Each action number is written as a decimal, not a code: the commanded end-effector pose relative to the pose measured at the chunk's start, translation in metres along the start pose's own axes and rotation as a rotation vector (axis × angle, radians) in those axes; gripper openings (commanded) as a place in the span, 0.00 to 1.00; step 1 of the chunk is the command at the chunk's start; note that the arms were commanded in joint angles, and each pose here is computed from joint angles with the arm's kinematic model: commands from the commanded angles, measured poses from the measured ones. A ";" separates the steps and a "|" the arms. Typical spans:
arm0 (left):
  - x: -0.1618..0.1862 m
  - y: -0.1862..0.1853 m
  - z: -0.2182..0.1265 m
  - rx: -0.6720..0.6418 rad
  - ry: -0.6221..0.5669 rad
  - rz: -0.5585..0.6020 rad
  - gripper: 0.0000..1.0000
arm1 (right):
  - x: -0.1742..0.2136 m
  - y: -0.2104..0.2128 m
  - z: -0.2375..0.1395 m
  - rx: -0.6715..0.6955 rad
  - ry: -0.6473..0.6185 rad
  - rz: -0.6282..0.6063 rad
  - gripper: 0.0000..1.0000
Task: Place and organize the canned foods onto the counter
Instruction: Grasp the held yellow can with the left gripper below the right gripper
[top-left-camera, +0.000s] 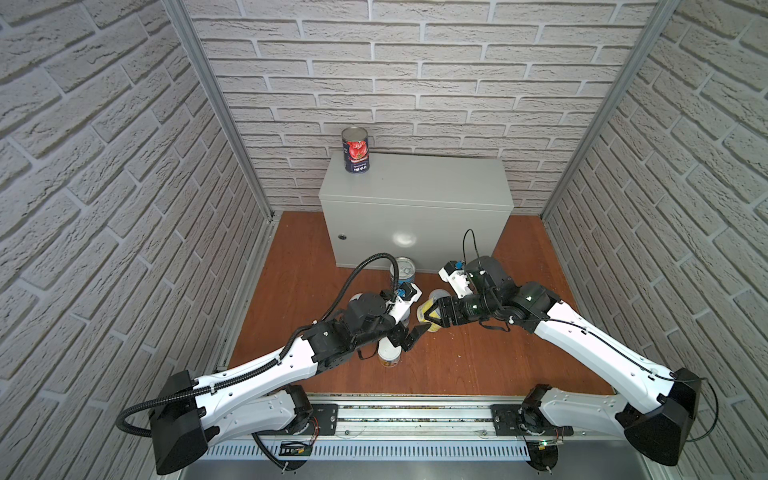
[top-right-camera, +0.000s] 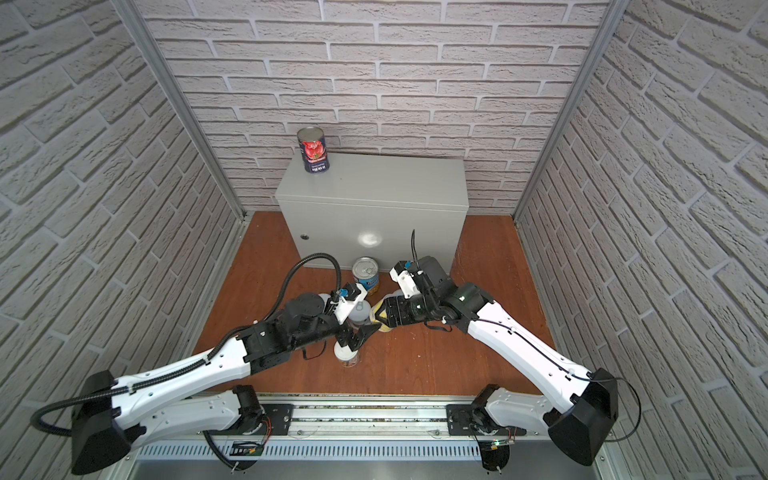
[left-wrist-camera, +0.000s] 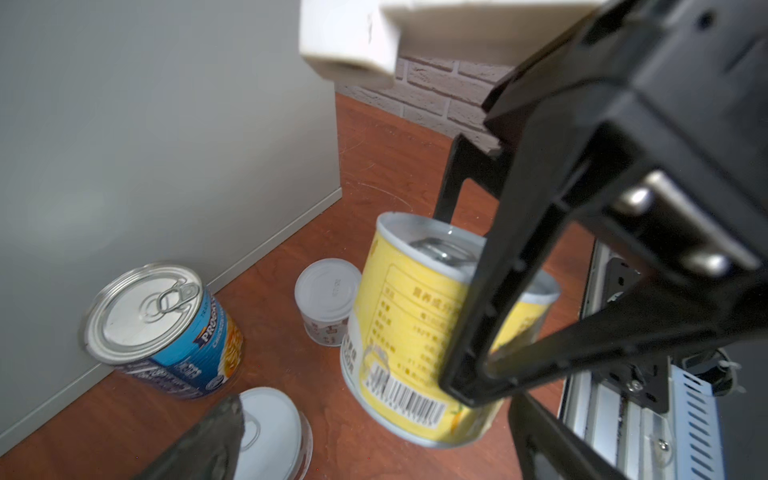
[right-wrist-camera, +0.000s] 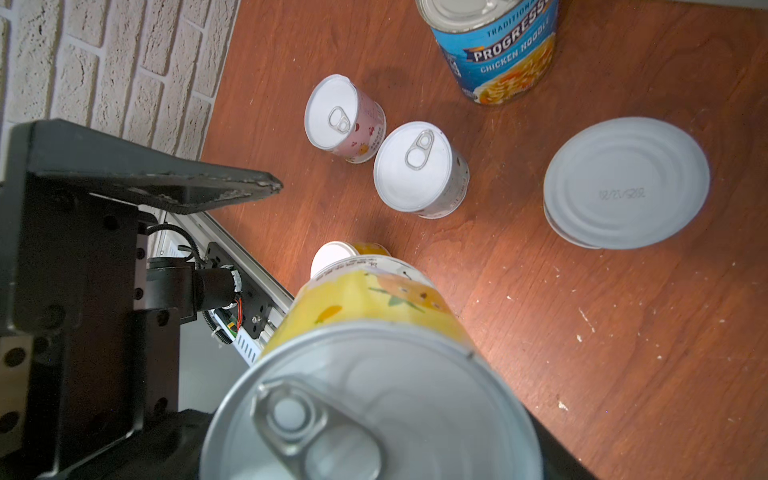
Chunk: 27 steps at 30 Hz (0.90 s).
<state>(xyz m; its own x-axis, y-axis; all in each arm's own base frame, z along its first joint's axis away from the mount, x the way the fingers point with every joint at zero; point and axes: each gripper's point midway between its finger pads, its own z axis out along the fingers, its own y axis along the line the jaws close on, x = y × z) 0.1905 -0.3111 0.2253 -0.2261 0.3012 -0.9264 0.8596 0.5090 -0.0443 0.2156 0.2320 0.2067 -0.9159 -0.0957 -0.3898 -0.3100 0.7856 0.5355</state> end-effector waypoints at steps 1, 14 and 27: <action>-0.018 -0.016 0.004 0.086 -0.097 0.041 0.98 | -0.011 0.018 -0.009 -0.099 -0.059 -0.006 0.57; -0.009 -0.024 0.022 0.142 -0.091 0.066 0.98 | -0.006 0.018 -0.007 -0.114 -0.033 0.023 0.56; -0.012 -0.028 0.037 0.164 -0.110 0.056 0.98 | 0.003 0.027 -0.008 -0.175 -0.005 0.040 0.54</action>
<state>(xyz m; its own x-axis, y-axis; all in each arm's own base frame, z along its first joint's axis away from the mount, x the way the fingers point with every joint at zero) 0.1849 -0.3484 0.2057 -0.1773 0.2984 -0.9378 0.9258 0.3737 -0.0562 0.2019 0.2365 0.1994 -0.9489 -0.0813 -0.3050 -0.2596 0.7504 0.6078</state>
